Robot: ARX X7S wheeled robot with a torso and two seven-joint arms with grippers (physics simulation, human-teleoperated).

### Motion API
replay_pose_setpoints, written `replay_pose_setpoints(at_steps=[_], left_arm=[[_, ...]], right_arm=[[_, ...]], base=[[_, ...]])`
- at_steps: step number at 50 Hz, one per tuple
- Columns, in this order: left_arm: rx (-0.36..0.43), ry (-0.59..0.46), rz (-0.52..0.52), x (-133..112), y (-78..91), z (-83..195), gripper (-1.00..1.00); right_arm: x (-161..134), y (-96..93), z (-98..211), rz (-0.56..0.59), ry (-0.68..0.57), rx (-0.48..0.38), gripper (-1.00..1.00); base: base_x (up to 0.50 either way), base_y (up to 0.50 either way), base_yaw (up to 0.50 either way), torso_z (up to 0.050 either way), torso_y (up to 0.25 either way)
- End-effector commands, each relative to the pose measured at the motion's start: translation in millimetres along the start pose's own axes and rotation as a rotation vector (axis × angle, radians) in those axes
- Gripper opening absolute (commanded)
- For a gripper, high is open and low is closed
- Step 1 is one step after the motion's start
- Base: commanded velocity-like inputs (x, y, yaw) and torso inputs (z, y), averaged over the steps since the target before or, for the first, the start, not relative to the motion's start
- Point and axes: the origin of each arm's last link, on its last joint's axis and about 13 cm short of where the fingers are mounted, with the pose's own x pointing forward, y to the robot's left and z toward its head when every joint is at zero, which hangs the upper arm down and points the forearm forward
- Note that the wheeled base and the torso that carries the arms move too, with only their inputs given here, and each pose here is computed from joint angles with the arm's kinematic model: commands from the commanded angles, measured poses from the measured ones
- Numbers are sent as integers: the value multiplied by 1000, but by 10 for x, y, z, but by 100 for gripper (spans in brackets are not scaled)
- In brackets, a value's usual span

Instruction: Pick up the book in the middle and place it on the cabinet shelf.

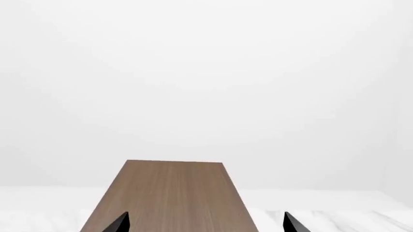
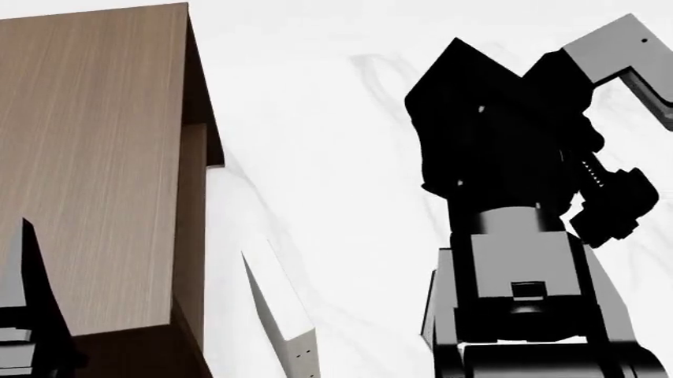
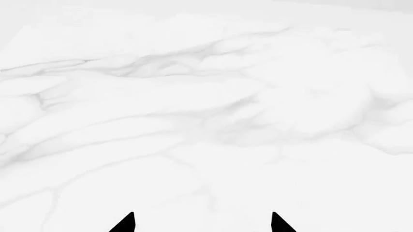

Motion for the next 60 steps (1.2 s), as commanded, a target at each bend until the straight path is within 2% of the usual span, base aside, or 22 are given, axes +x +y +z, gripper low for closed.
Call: replay_pose_setpoints(at_steps=[1, 26, 34, 42, 46, 53, 60], left_arm=[[3, 3, -4, 2, -4, -8, 100], [4, 4, 2, 11, 12, -20, 100], [6, 5, -1, 9, 5, -21, 100], [7, 8, -1, 10, 6, -34, 100], [9, 8, 0, 7, 10, -30, 100], [12, 3, 5, 8, 20, -14, 100], [11, 4, 6, 11, 23, -15, 100]], right_arm=[[64, -17, -88, -5, 64, -34, 100], [63, -35, -201, 84, 161, -79, 100], [66, -44, -227, 123, 247, -78, 100], [102, -56, -262, 119, 250, -84, 100], [115, -55, -310, 135, 283, -58, 100], [92, -53, -364, 154, 290, -67, 100], [195, -94, -499, 158, 298, -87, 100]], base=[[0, 0, 0, 0, 0], [0, 0, 0, 0, 0], [0, 0, 0, 0, 0], [0, 0, 0, 0, 0], [0, 0, 0, 0, 0], [0, 0, 0, 0, 0], [0, 0, 0, 0, 0]])
